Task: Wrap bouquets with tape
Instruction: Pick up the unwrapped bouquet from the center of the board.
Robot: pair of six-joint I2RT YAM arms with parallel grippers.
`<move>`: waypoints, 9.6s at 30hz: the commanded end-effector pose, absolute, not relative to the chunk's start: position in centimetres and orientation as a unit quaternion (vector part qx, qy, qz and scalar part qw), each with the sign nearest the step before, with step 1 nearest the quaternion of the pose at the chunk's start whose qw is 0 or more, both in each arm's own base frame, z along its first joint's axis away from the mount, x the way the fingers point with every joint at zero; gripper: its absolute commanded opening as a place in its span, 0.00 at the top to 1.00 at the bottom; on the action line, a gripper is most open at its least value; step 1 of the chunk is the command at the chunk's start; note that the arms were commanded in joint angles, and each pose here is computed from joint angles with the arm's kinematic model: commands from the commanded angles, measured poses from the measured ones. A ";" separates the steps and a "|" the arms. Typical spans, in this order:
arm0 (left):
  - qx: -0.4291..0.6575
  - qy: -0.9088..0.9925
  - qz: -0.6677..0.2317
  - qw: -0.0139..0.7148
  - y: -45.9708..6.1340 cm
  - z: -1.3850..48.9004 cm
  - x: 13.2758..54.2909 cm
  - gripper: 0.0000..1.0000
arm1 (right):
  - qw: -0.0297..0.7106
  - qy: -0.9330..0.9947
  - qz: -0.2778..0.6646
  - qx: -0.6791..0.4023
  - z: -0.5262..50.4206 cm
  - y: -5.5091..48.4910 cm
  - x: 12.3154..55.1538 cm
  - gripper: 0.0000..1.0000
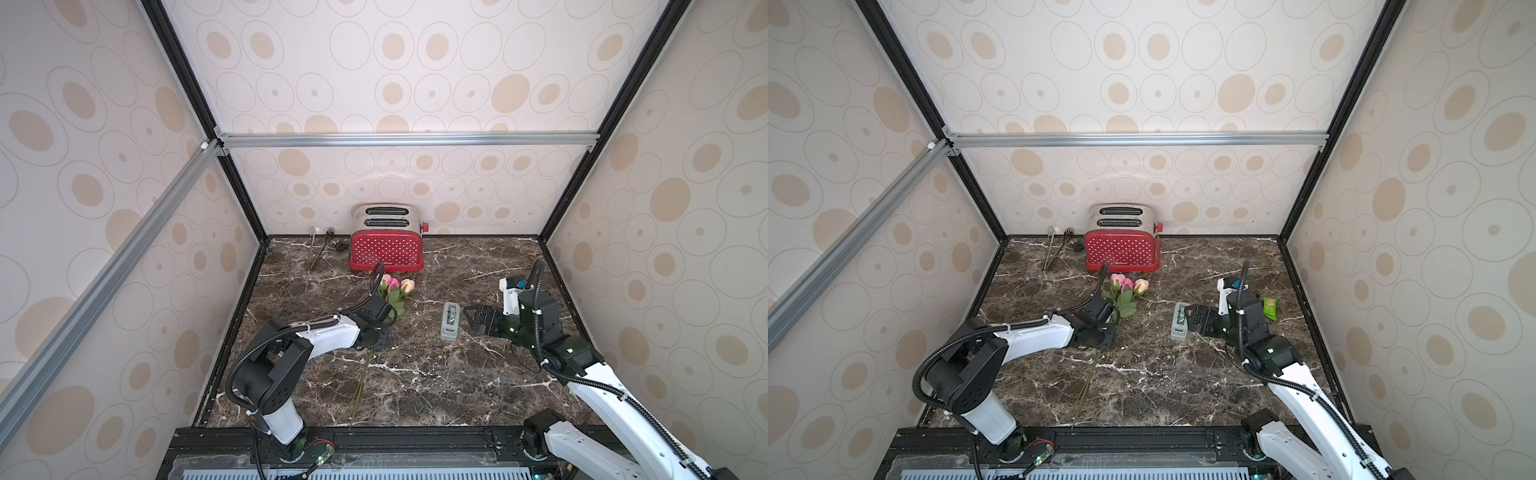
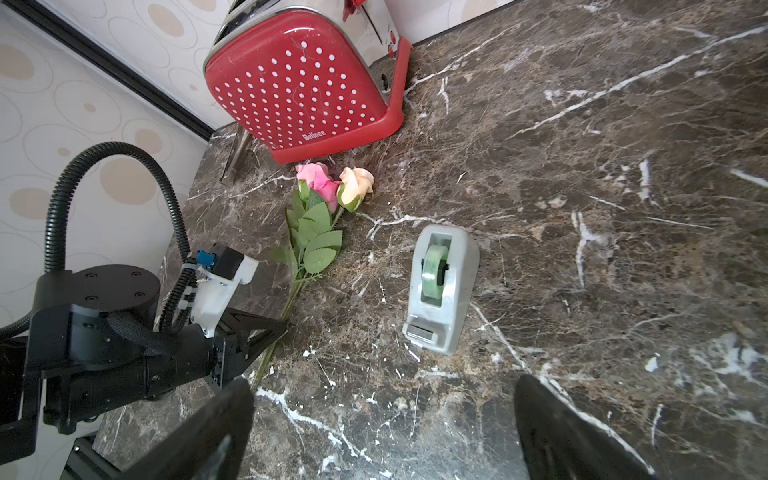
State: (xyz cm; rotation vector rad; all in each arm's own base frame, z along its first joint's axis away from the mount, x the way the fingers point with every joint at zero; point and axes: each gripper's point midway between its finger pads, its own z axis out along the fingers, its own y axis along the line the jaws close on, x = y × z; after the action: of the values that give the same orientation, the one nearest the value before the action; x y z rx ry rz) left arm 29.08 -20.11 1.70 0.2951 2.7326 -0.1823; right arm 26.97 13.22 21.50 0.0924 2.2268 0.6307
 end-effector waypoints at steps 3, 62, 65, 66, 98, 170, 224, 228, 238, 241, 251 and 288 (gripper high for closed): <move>-0.036 0.983 -0.109 0.141 -19.1 -0.1 27.1 0.92 | 0.400 0.881 0.250 0.027 21.0 14.4 27.3 0.00; -0.223 0.893 -0.227 0.319 -11.7 10.0 28.6 0.02 | 0.104 0.977 0.009 -0.188 0.9 30.8 14.9 0.54; -0.225 0.890 -0.234 0.319 -11.7 10.1 28.4 0.02 | 0.092 0.978 0.003 -0.189 0.4 30.9 14.5 0.64; -0.225 0.889 -0.238 0.320 -11.7 10.1 28.4 0.02 | 0.086 0.978 0.002 -0.189 0.0 30.8 14.3 0.68; -0.224 0.863 -0.393 0.226 -20.0 3.7 28.9 0.30 | 0.022 0.981 0.091 -0.168 -2.0 30.8 12.9 1.00; -0.118 0.802 -0.499 0.307 -22.1 8.6 32.7 1.00 | 0.210 0.948 0.191 -0.146 11.1 30.5 20.0 0.44; -0.143 0.755 -0.484 0.419 -19.1 21.4 33.1 0.61 | 0.257 0.898 0.258 -0.248 16.6 40.6 23.7 1.00; -0.144 0.755 -0.486 0.415 -19.1 21.1 33.0 0.66 | 0.260 0.896 0.257 -0.250 16.7 40.4 23.6 1.00; -0.142 0.755 -0.490 0.413 -19.2 21.0 32.8 0.92 | 0.258 0.897 0.258 -0.249 16.5 40.3 23.5 1.00; -0.140 0.755 -0.491 0.412 -19.2 20.9 32.7 0.99 | 0.256 0.897 0.259 -0.251 16.5 40.2 23.4 1.00; -0.117 0.751 -0.503 0.412 -19.7 21.4 32.1 0.83 | 0.247 0.890 0.265 -0.276 16.8 40.1 22.6 1.00; -0.049 0.746 -0.545 0.379 -21.2 21.9 30.6 1.00 | 0.209 0.892 0.269 -0.298 16.4 37.2 22.2 1.00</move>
State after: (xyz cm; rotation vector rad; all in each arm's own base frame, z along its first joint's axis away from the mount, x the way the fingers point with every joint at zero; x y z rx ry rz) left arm 30.08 -21.10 20.09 -0.1886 1.9603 -1.3940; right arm 22.05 38.08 15.63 -0.8359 2.4907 0.7538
